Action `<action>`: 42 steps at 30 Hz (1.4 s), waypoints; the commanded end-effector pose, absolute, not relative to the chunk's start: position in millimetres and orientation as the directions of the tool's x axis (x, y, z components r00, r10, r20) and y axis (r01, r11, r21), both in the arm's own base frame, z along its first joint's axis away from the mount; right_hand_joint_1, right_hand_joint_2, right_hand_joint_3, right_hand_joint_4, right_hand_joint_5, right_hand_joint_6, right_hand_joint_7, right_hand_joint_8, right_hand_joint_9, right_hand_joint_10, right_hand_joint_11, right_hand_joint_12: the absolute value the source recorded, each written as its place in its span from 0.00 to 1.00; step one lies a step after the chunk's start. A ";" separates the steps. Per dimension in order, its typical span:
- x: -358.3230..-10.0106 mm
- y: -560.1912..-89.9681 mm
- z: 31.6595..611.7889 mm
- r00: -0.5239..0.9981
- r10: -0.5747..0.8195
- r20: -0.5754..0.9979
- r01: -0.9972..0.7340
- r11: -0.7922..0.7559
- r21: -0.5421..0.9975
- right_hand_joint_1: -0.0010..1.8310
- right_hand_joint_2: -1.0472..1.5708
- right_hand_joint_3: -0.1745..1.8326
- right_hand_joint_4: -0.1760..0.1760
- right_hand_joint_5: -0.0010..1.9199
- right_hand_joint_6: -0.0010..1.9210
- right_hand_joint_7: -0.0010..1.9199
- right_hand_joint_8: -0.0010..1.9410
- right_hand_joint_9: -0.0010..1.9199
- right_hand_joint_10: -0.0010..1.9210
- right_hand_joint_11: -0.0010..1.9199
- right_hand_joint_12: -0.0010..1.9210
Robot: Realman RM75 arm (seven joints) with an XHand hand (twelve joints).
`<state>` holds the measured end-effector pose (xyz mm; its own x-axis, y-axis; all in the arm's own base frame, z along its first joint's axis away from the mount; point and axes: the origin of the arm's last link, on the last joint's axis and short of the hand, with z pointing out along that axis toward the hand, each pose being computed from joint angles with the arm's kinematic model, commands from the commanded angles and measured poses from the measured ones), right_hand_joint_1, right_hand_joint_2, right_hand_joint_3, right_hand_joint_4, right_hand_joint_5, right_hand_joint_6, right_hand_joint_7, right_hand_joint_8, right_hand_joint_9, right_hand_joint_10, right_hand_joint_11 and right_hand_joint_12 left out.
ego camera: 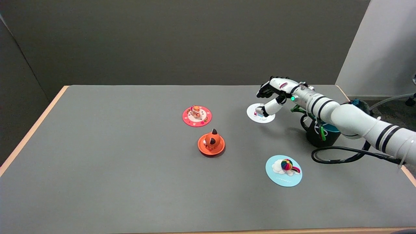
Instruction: Pick up the white cup lid.
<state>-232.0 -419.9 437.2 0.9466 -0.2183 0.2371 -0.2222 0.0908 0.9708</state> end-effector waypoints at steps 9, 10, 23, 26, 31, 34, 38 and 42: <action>-231.2 -441.7 426.8 0.971 -0.241 -0.010 0.012 0.004 1.000 0.41 0.56 0.58 0.27 0.34 0.12 0.34 0.10 0.31 0.11 0.20 0.15; -231.3 -442.2 427.8 0.970 -0.241 -0.009 0.011 0.008 1.000 0.41 0.57 0.58 0.27 0.34 0.12 0.34 0.10 0.31 0.11 0.20 0.15; -236.3 -444.0 439.7 0.966 -0.257 0.033 -0.019 0.057 0.998 0.40 0.57 0.59 0.29 0.35 0.12 0.34 0.10 0.31 0.11 0.19 0.14; -240.9 -441.4 447.3 0.963 -0.262 0.065 -0.043 0.090 0.995 0.40 0.57 0.59 0.29 0.35 0.12 0.34 0.10 0.31 0.11 0.19 0.14; -246.3 -438.4 455.1 0.958 -0.277 0.070 -0.040 0.112 0.993 0.40 0.57 0.59 0.29 0.35 0.12 0.33 0.10 0.31 0.11 0.19 0.14; -248.4 -437.0 457.6 0.957 -0.283 0.068 -0.036 0.117 0.992 0.40 0.57 0.59 0.30 0.35 0.12 0.33 0.10 0.31 0.11 0.18 0.13; -253.1 -434.6 457.8 0.953 -0.295 0.065 -0.031 0.117 0.993 0.40 0.58 0.59 0.30 0.35 0.12 0.33 0.10 0.31 0.11 0.18 0.13; -255.2 -434.3 454.9 0.952 -0.299 0.068 -0.036 0.111 0.993 0.40 0.58 0.59 0.30 0.35 0.12 0.33 0.10 0.31 0.11 0.18 0.13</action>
